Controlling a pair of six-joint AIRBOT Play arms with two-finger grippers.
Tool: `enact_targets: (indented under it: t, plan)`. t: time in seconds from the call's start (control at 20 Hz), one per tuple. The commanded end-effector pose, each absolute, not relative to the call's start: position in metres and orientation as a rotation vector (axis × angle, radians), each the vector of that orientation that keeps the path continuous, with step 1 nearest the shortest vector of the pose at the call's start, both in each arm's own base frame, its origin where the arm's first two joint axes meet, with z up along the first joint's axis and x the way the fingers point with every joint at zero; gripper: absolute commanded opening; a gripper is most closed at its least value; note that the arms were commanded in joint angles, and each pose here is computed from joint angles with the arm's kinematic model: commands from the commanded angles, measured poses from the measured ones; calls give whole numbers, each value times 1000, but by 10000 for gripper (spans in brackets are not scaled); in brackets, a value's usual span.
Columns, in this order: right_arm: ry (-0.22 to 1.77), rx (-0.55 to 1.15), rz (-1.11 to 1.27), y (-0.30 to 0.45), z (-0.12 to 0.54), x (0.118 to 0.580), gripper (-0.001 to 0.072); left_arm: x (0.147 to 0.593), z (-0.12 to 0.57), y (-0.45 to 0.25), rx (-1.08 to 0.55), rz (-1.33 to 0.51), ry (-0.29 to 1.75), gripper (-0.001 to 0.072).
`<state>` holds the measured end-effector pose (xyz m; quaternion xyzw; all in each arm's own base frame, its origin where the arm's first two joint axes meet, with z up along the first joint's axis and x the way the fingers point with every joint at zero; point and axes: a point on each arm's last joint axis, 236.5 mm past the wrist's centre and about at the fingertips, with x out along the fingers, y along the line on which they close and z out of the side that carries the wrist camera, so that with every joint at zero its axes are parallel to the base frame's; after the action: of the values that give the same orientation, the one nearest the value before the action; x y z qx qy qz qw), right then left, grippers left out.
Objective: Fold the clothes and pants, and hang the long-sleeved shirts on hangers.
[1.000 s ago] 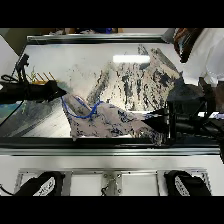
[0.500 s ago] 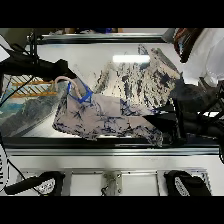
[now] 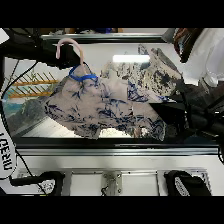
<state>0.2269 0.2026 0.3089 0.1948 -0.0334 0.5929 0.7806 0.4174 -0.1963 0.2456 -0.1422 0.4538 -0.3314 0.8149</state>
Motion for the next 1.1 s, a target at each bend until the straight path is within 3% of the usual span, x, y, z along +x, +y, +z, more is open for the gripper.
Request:
enact_targets:
  t: [0.0,0.3,0.5,0.75,1.0,1.05]
  plan:
    - [-93,443,1268,200,315,229,6,429,263,-201,-323,-703,908,646]
    - [-91,452,1233,197,315,238,6,442,303,-158,-410,-609,768,646]
    - [-89,451,1219,196,314,241,6,415,312,-176,-496,-792,832,646]
    - [-79,438,1218,197,311,241,6,414,294,-181,-506,-822,908,646]
    - [-114,409,1114,187,320,262,5,427,319,-153,-539,-748,789,646]
    - [-146,367,1080,184,325,268,5,426,326,-146,-538,-734,763,609]
